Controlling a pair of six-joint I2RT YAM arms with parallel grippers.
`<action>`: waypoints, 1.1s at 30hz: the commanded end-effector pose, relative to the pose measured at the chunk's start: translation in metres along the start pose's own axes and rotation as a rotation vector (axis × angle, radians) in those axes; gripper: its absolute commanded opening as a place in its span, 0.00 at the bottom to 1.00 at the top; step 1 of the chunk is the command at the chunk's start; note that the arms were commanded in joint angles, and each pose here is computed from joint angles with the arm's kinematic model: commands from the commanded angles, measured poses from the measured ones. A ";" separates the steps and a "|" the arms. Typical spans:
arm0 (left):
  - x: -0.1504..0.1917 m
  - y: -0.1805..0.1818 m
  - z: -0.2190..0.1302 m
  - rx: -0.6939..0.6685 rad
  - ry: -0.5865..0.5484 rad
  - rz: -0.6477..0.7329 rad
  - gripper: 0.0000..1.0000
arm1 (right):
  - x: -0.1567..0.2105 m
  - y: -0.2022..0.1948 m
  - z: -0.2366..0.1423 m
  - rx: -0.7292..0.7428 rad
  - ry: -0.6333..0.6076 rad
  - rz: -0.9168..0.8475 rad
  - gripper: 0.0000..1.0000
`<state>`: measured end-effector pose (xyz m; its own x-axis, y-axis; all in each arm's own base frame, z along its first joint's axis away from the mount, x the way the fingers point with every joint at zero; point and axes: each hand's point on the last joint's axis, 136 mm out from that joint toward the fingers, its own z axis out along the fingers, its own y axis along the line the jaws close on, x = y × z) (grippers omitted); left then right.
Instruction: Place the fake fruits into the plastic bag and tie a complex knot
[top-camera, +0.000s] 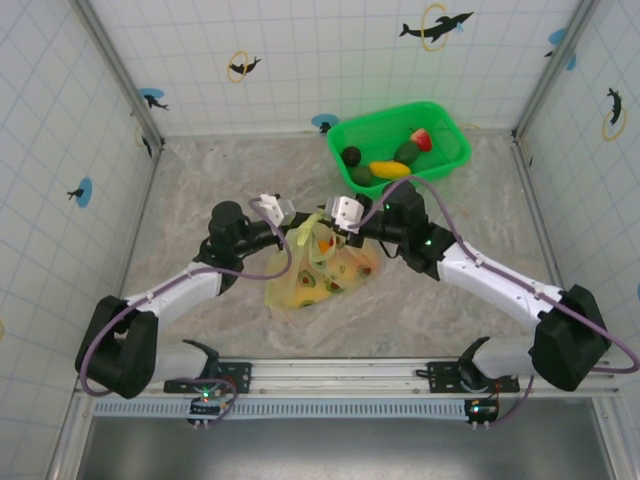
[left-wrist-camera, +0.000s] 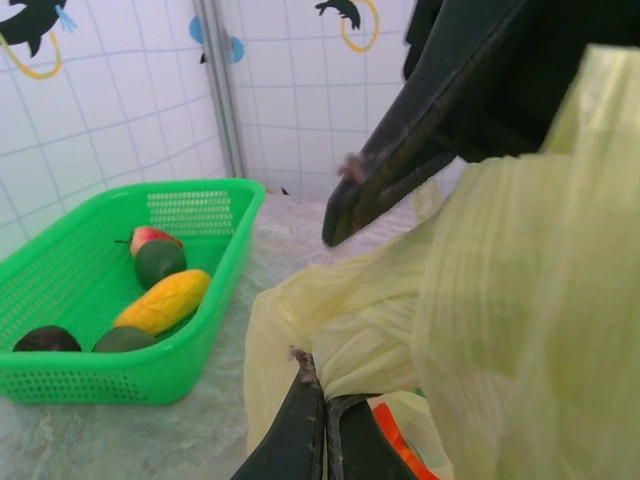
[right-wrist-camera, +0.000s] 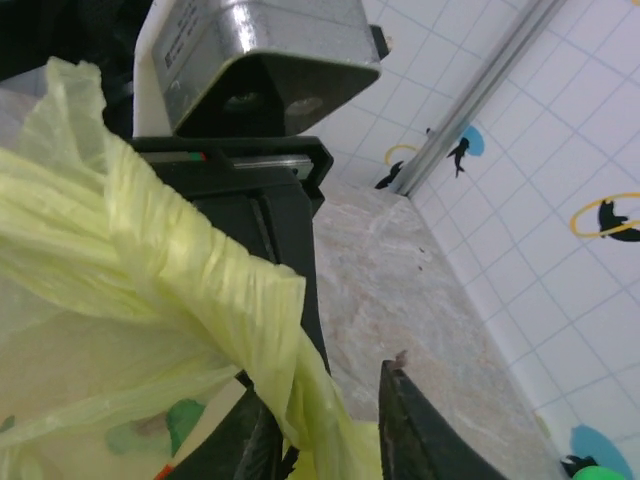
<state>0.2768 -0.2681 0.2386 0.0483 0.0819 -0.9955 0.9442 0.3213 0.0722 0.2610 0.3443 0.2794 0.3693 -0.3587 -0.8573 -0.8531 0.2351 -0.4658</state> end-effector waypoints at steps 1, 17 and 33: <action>-0.004 0.002 -0.006 -0.056 -0.029 -0.025 0.00 | -0.018 -0.011 -0.021 0.124 -0.041 0.001 0.37; -0.002 0.009 -0.021 -0.178 -0.074 -0.066 0.00 | -0.063 0.050 -0.051 0.211 -0.369 0.683 0.56; -0.003 0.005 -0.020 -0.180 -0.079 -0.049 0.00 | -0.071 0.057 -0.013 0.267 -0.341 0.803 0.64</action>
<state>0.2797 -0.2484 0.2354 -0.0047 0.0018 -1.0000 0.8733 0.4871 -0.0032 0.1757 0.3677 0.2842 -0.1947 0.1841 -0.9634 -0.8128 0.5196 0.2635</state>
